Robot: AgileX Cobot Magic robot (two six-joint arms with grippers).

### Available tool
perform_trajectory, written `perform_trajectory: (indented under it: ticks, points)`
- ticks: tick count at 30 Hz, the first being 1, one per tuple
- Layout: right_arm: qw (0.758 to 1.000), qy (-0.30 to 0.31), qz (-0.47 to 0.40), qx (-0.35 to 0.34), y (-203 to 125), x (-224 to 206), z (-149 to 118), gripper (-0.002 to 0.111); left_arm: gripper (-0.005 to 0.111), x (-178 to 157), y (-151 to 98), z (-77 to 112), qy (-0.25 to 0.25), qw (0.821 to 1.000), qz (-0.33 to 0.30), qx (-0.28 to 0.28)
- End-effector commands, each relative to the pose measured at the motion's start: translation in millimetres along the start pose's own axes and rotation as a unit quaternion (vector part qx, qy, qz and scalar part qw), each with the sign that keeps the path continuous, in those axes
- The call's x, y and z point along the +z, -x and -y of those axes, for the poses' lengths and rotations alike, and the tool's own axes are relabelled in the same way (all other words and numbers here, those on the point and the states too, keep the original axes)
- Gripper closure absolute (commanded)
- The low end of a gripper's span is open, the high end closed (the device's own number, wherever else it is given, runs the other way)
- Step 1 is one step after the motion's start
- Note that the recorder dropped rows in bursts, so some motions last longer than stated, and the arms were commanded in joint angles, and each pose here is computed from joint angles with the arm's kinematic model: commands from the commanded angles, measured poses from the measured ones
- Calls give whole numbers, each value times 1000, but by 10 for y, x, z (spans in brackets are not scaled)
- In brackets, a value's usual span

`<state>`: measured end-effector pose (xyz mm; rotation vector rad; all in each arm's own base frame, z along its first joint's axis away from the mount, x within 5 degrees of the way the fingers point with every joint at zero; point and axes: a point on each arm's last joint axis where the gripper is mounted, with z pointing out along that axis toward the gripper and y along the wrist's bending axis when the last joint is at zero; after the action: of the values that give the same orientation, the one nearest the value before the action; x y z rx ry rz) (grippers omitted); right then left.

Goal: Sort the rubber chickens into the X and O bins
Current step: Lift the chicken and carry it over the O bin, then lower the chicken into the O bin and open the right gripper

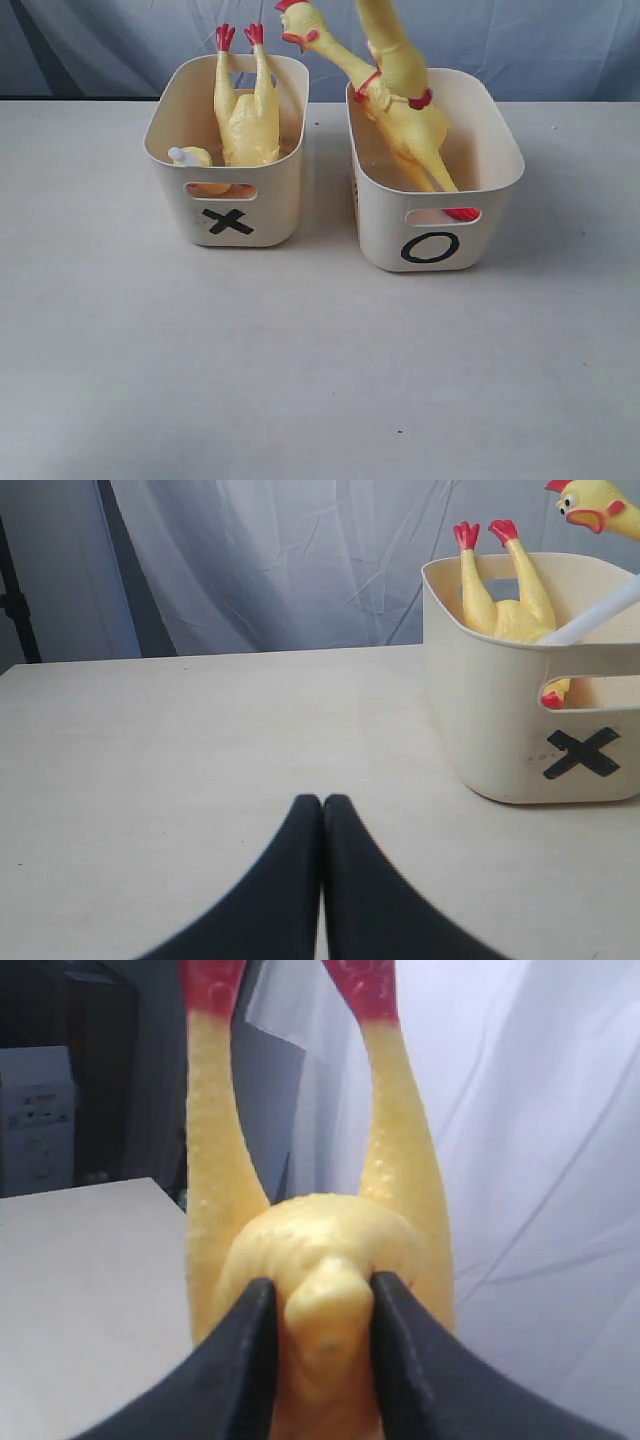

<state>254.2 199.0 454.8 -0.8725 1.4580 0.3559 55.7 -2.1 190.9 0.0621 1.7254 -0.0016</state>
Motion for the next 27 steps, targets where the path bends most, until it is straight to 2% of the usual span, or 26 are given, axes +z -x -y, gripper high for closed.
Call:
perform_trajectory:
  ticks: [1, 5, 9, 19, 20, 22, 24, 27]
  points:
    - [998, -36, -33, 40, -191, 53, 278, 89, 107, -4, 11, 3, -3, 1000, 5, -6]
    - [993, -50, -84, 70, -508, 222, 482, 89, 107, -4, 11, 3, -3, 1000, 5, -6]
    - [989, -66, -108, 79, -783, 450, 577, 89, 107, -4, 11, 3, -3, 1000, 5, -6]
    - [967, -32, -206, 149, -1523, 945, 477, 88, 107, -4, 11, 3, -3, 1000, 5, -6]
    - [964, -29, -213, 155, -1560, 961, 465, 84, 107, -4, 11, 3, -3, 1000, 5, -6]
    - [960, -29, -219, 173, -1606, 983, 453, 63, 107, -4, 11, 3, -3, 1000, 5, -6]
    - [957, -32, -219, 189, -1608, 984, 453, 51, 107, -4, 11, 3, -3, 1000, 5, -6]
    - [955, -24, -223, 192, -1568, 947, 439, 54, 107, -4, 11, 3, -3, 1000, 5, -6]
